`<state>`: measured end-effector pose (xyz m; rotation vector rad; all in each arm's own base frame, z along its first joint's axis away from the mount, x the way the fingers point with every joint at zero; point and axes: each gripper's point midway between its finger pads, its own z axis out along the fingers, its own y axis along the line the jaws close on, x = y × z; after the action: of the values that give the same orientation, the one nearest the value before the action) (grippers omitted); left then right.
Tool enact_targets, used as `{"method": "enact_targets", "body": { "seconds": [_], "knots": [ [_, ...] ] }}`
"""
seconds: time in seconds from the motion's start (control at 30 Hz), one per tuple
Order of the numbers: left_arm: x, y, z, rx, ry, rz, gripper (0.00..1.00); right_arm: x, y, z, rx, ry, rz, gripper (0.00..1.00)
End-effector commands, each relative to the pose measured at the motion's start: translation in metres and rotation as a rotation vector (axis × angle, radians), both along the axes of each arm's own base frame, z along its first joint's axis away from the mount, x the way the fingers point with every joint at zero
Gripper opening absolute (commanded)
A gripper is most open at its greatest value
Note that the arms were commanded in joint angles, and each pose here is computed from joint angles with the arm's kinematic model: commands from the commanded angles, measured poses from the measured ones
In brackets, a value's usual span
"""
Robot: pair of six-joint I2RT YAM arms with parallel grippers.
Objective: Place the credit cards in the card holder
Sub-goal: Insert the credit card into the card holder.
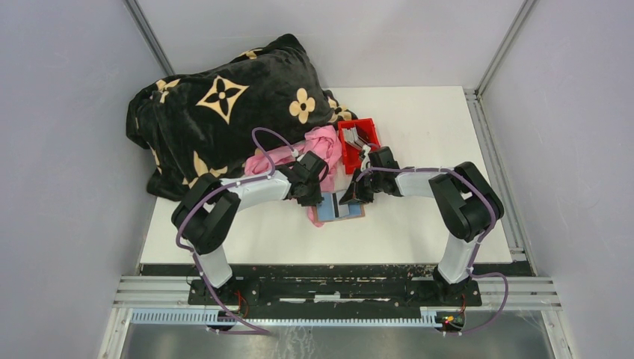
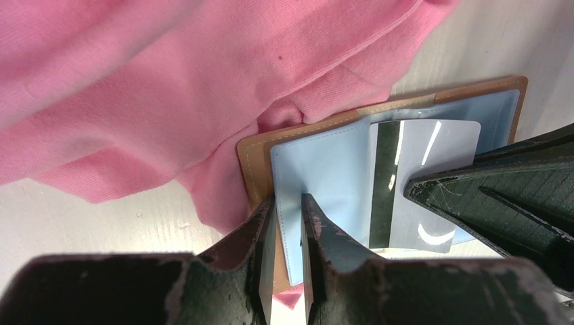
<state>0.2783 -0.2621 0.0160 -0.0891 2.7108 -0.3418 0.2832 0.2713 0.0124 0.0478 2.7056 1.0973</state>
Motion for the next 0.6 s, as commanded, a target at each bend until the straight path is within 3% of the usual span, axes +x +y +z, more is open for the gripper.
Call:
{"method": "enact_targets", "body": {
  "seconds": [0.0,0.57],
  "knots": [
    [-0.034,0.049,-0.055,0.248,0.133,-0.042,0.24,-0.042,-0.023,-0.061,-0.184,0.117,0.049,0.01],
    [-0.060,0.061,-0.072,0.344,0.207,-0.098,0.09,-0.062,-0.031,-0.080,-0.273,0.153,0.081,0.01]
  ]
}}
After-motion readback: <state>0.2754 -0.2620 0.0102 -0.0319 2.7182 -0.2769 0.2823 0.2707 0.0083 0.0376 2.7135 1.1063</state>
